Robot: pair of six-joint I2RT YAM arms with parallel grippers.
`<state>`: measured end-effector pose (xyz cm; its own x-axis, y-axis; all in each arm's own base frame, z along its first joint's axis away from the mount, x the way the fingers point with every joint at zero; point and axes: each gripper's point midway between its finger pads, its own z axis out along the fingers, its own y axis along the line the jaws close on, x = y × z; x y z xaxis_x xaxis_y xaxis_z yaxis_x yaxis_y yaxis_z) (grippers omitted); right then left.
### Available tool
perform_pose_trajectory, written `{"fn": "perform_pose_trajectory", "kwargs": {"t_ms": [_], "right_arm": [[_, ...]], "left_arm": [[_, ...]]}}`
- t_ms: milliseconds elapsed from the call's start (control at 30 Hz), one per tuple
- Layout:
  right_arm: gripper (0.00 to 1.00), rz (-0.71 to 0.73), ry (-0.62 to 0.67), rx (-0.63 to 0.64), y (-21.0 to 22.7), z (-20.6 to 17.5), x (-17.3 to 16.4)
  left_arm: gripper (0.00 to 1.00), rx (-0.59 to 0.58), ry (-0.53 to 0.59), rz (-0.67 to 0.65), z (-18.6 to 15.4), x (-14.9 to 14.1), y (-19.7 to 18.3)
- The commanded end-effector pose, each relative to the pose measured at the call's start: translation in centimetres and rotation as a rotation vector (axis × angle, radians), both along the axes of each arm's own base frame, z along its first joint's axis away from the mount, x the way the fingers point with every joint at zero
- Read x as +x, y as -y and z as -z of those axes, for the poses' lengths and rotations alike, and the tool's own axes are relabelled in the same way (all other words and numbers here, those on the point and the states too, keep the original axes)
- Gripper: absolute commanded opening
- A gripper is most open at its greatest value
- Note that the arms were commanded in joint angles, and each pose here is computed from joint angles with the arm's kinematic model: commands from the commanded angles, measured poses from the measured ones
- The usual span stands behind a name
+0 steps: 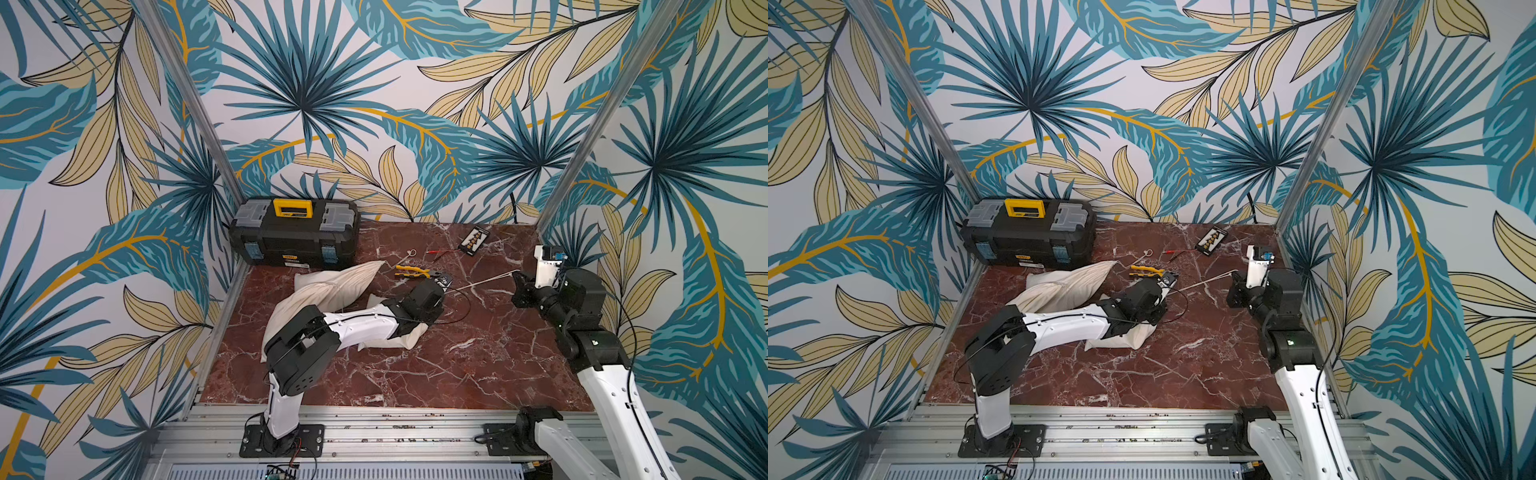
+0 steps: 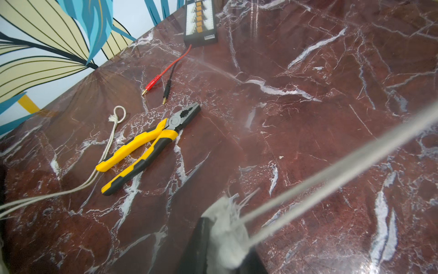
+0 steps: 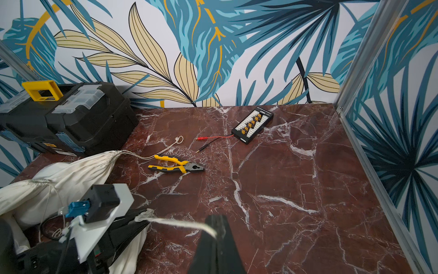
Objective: Close the soil bag
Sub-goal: Frap the soil bag at the center of the board.
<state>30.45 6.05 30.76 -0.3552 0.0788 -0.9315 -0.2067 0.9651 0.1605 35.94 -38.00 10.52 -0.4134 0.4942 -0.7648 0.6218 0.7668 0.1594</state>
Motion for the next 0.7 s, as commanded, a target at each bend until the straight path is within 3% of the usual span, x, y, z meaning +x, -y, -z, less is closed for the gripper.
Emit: {"fn": "perform_pose_trajectory", "kwargs": {"t_ms": [0,167,333,500,667], "right_arm": [[0.00,0.199,0.347,0.057,4.6,-9.3,0.1],[0.00,0.204,0.335,0.097,5.6,-8.7,0.3],[0.00,0.137,0.296,0.145,4.7,-7.1,1.1],[0.00,0.162,0.216,0.142,5.2,-3.2,2.3],[0.00,0.101,0.101,0.162,4.2,0.9,4.1]], "left_arm": [[0.24,0.386,-0.227,-0.207,10.0,-1.8,-11.8],[0.22,0.371,-0.205,-0.284,10.2,-1.1,-13.4],[0.11,0.328,-0.146,-0.360,8.3,0.2,-15.3],[0.10,0.305,-0.045,-0.472,3.5,2.1,-19.3],[0.15,0.242,0.043,-0.389,-1.6,2.4,-16.7]]}}
